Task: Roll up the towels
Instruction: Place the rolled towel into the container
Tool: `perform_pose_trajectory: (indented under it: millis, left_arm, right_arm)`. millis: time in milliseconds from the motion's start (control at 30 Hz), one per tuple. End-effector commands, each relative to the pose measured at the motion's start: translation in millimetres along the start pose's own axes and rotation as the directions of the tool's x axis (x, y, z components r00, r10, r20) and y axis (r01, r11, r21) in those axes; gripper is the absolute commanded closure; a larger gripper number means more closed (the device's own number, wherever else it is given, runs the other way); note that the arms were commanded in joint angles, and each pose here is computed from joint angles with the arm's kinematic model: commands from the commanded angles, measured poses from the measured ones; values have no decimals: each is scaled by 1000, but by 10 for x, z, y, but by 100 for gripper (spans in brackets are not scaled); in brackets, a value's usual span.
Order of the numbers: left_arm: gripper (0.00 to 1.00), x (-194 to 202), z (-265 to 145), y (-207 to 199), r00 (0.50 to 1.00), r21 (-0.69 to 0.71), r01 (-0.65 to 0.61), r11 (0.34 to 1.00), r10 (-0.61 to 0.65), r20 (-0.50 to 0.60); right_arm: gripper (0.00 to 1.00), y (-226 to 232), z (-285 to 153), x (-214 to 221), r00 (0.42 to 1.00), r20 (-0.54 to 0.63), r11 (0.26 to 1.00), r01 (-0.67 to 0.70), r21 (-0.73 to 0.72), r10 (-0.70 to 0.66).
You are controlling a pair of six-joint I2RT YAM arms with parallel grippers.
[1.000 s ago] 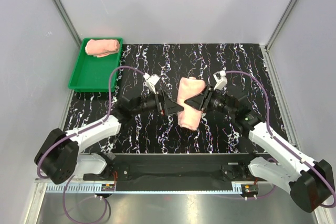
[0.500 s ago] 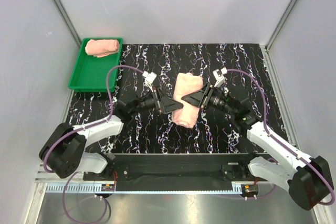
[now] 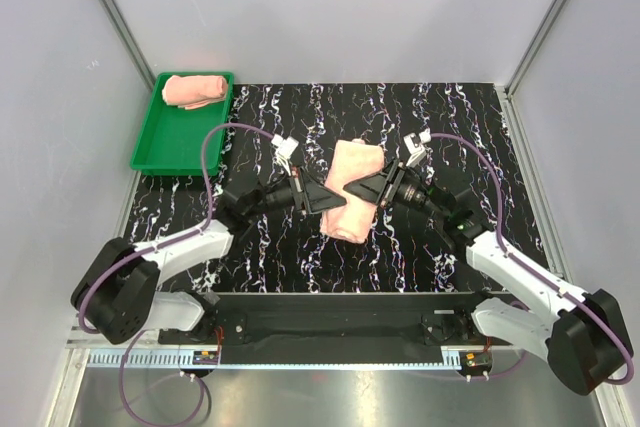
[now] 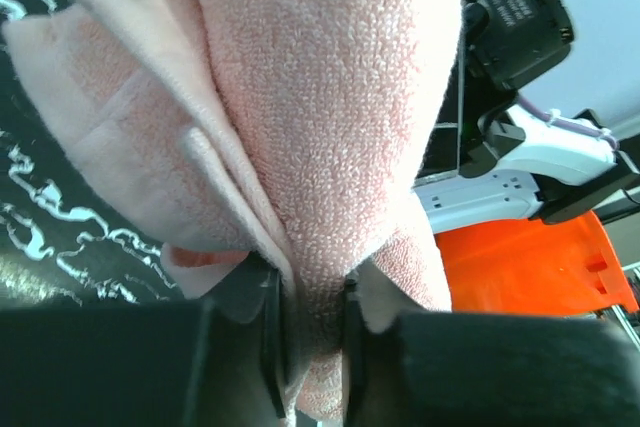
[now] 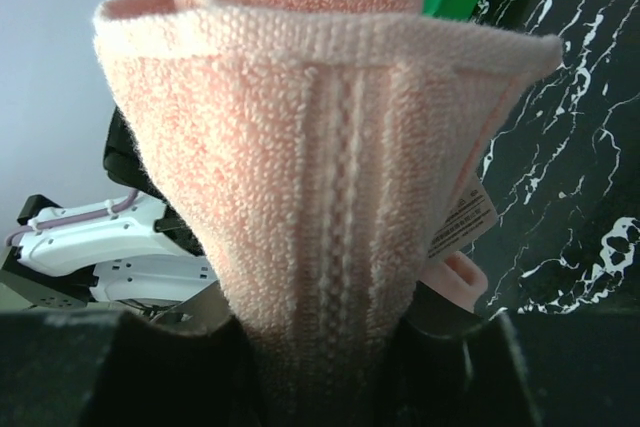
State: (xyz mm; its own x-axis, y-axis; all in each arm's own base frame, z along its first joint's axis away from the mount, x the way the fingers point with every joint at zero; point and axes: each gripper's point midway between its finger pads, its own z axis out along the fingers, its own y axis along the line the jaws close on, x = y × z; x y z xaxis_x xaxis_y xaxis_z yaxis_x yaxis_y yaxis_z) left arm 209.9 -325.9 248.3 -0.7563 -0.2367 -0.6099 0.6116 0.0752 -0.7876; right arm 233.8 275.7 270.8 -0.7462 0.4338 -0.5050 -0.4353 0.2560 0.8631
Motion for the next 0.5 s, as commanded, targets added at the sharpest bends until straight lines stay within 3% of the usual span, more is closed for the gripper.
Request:
perform_pose_trajectory:
  millis: [0,33,133,167,200,233,300,467]
  left_arm:
    - [98,-44,44,306,999,-176,-42,984,44,7]
    - [100,19,-6,394,998,-229,-54,972,50,-24]
    - [100,-13,-69,473,997,-298,-77,951,73,-23]
    - [100,-33,-83,499,996,-318,-83,944,82,-17]
    - [100,-29,-100,521,997,-335,-83,939,81,-21]
    - [100,-59,-121,516,996,-341,-90,936,92,-13]
    - [100,-116,-153,527,995,-352,-90,932,99,7]
    - [100,-352,-259,549,993,-353,-66,933,95,66]
  right_arm:
    - [81,638,-92,40,996,-28,981,79,-175,-86]
    - [81,604,-90,14,996,-16,986,86,-144,-89]
    - [60,529,-129,-40,993,-5,992,117,-50,-118]
    - [49,569,-141,-90,991,3,991,132,-35,-132]
    - [28,518,-185,-62,990,-14,990,142,5,-142]
    - [19,497,-203,-124,988,9,988,150,44,-151]
    - [11,464,-305,-156,984,-1,977,175,125,-176]
    - [5,326,-618,-420,970,69,910,191,367,-232]
